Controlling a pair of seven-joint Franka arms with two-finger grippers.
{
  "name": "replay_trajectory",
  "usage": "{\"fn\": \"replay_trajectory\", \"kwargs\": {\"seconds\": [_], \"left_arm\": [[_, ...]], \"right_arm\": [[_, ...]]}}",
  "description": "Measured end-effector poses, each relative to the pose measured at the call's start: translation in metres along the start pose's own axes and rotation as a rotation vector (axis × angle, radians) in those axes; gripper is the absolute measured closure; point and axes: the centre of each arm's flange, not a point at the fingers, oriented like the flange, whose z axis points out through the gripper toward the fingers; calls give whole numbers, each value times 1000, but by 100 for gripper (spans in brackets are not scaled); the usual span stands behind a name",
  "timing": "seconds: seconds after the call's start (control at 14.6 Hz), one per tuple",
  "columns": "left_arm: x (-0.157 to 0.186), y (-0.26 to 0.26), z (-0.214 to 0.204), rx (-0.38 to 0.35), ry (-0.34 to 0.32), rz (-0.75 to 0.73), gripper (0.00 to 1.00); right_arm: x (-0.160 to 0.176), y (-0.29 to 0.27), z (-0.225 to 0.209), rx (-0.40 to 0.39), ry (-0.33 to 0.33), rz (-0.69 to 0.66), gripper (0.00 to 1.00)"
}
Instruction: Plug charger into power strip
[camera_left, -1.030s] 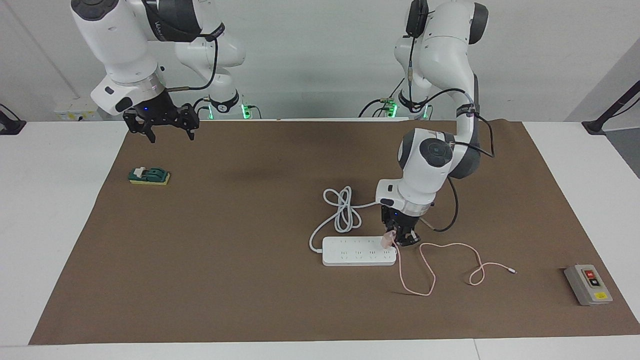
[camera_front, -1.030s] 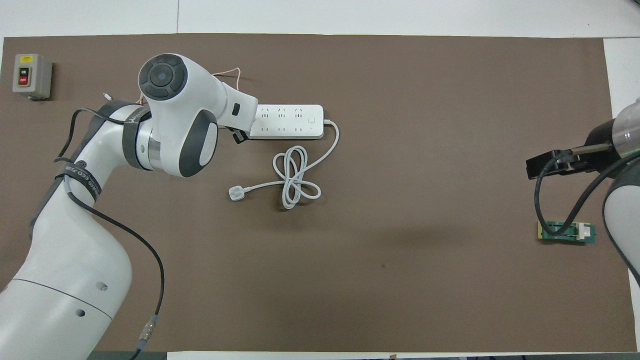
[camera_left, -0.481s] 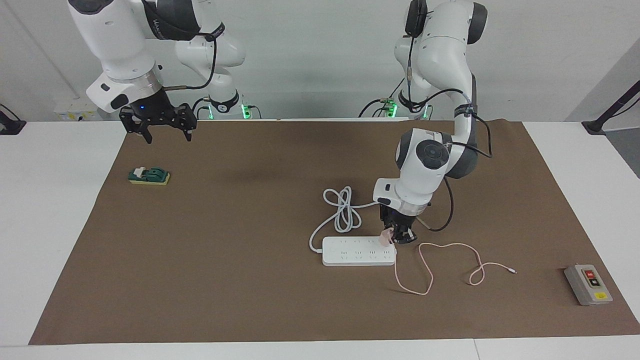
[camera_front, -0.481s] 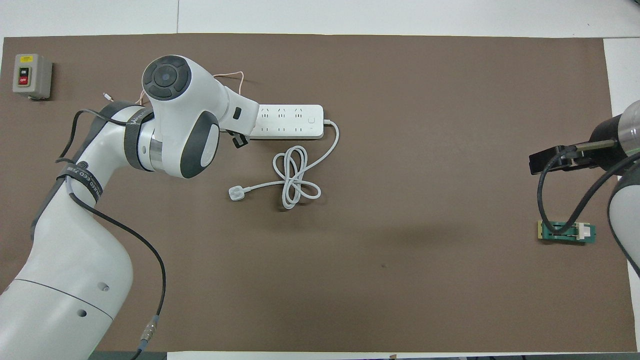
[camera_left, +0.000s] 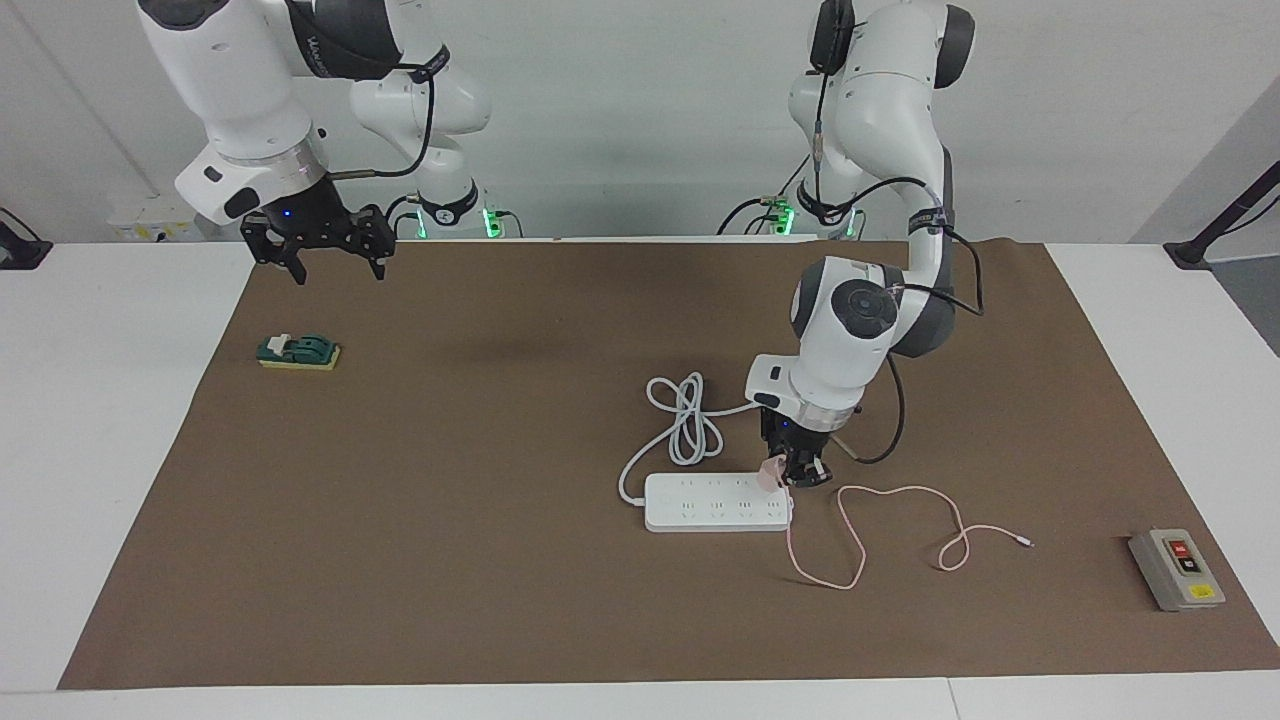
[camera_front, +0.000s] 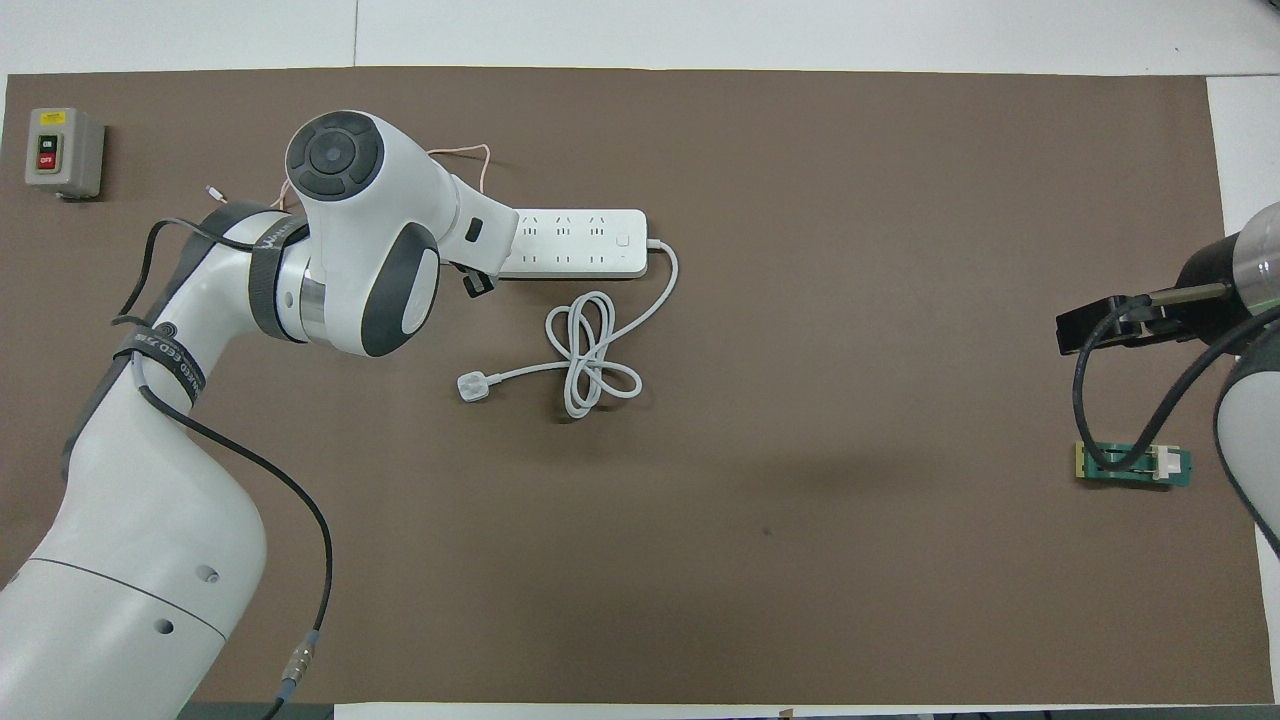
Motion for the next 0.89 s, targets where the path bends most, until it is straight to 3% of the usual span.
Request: {"fn": "replay_trajectory", "kwargs": {"seconds": [0.21,0.89], "left_arm": [[-4,-3,0,19,-23,21,71],[1,1,2,37,-10,46,71]], "right_arm": [[0,-2,-1,10,1,0,0],[0,-6,-2,12,5,-2,0]]}}
